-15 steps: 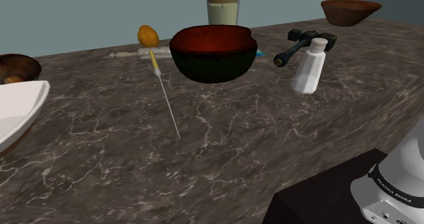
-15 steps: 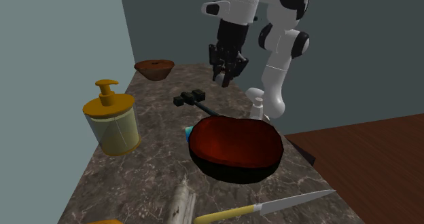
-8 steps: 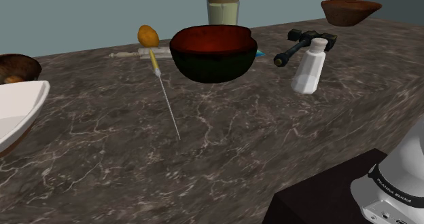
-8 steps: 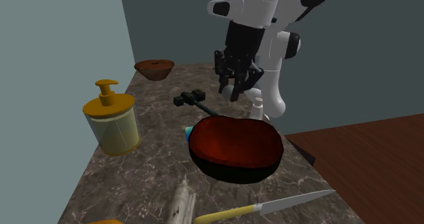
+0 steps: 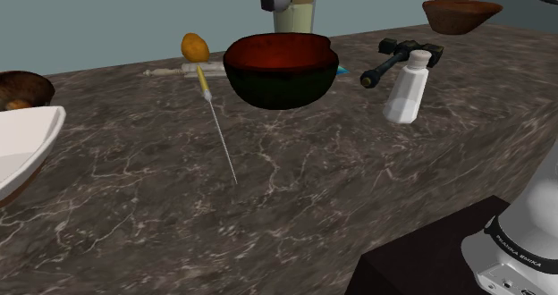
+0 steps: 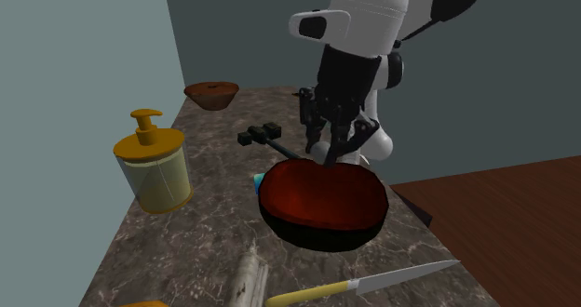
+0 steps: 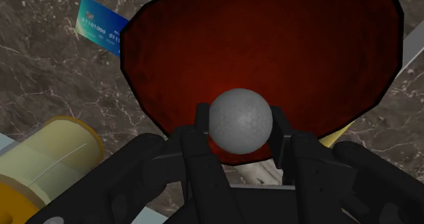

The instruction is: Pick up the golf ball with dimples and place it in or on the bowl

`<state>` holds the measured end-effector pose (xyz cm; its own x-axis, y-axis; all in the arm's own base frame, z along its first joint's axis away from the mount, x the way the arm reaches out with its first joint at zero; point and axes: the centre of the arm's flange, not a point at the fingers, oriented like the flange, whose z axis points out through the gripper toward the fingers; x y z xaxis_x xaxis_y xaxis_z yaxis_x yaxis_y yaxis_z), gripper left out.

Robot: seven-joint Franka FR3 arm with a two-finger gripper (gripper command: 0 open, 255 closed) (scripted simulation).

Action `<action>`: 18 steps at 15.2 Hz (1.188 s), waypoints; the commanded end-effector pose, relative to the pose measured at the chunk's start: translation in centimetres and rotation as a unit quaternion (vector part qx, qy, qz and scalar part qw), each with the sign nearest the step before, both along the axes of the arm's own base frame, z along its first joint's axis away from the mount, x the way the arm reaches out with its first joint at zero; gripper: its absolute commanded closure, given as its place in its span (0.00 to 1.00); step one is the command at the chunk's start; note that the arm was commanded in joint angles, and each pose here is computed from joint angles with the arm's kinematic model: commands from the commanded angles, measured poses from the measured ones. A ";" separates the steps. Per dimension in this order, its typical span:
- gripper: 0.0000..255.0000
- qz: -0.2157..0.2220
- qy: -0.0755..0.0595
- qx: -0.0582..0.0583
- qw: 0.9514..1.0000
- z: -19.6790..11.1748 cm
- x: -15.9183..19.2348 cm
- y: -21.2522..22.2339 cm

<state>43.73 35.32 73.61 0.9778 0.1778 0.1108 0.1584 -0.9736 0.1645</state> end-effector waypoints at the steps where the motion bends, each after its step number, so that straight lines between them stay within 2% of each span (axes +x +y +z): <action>1: 1.00 0.000 0.000 0.001 1.000 -1.1 0.1 0.1; 10: 1.00 0.000 0.000 0.001 1.000 -5.7 0.1 0.1; 17: 1.00 0.000 0.000 0.001 1.000 -5.7 0.1 0.1; 18: 0.00 0.000 0.000 0.001 1.000 -5.7 0.1 0.1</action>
